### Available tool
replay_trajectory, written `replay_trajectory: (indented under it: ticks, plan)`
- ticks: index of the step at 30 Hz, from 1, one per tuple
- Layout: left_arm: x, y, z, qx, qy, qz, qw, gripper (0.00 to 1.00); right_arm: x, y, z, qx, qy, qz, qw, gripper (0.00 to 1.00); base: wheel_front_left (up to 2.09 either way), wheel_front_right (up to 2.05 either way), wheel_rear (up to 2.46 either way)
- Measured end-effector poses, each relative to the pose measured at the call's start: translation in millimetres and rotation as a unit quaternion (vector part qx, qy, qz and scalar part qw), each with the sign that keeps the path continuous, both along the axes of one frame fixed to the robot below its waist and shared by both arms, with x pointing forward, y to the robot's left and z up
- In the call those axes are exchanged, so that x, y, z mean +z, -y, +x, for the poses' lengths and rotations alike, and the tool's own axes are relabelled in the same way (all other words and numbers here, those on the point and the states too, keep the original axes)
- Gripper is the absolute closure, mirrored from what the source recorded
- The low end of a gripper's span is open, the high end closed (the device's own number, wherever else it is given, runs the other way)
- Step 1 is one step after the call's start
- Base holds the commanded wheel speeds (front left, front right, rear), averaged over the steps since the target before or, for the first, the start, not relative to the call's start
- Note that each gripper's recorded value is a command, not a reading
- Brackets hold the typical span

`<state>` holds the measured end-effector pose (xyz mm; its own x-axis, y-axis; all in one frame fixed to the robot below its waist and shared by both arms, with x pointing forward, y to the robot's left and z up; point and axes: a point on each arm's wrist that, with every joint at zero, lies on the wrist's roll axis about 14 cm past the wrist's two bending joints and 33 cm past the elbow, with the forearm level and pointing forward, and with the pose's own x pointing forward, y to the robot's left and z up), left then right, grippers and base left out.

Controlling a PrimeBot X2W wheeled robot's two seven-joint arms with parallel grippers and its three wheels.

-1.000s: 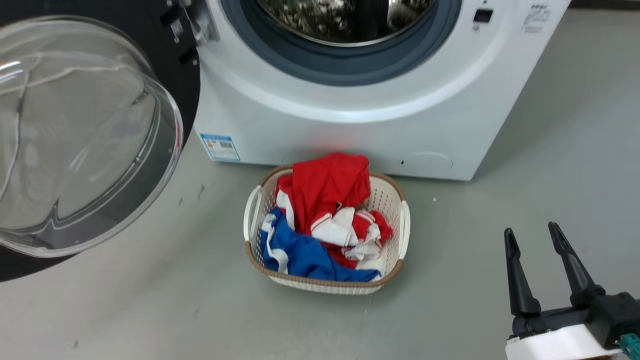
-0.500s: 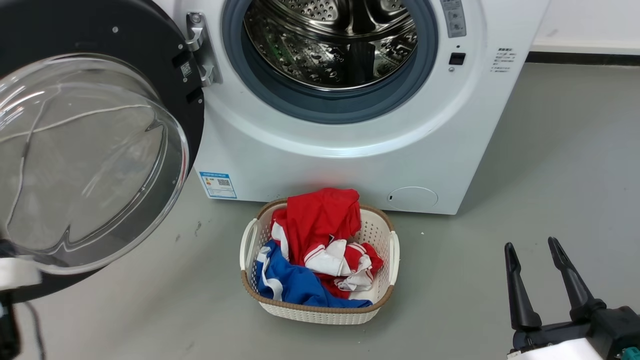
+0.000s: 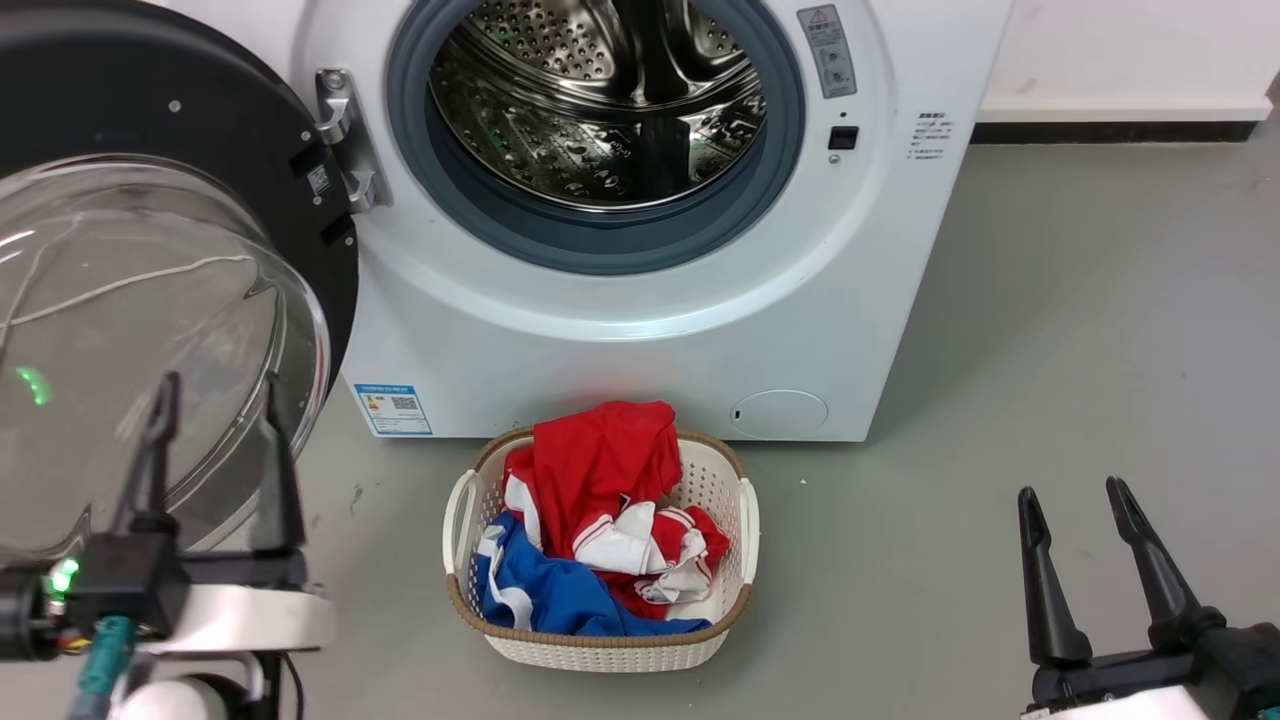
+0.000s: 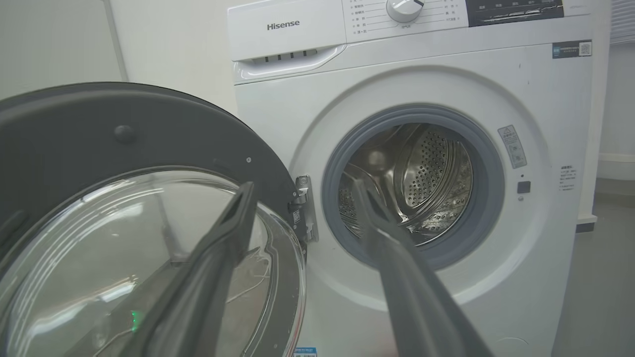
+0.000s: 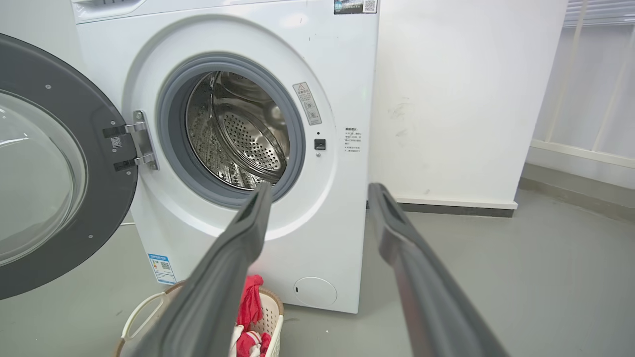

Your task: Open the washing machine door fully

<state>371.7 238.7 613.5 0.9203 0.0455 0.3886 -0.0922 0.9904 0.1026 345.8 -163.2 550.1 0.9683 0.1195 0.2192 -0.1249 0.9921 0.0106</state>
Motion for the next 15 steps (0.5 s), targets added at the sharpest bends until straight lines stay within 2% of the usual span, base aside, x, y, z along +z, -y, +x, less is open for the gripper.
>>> replay_trajectory:
  ticks: [6,15]
  plan:
    - [-29,29,-1,-0.033,-0.041,-0.012,0.999,0.00,0,6,-6,-0.010,0.001,0.001,1.000,0.00,0.00,0.00,0.00]
    - [-70,45,-8,-0.039,-0.100,-0.049,0.993,0.00,-6,9,-11,-0.014,-0.011,0.009,1.000,0.00,0.00,0.00,0.00]
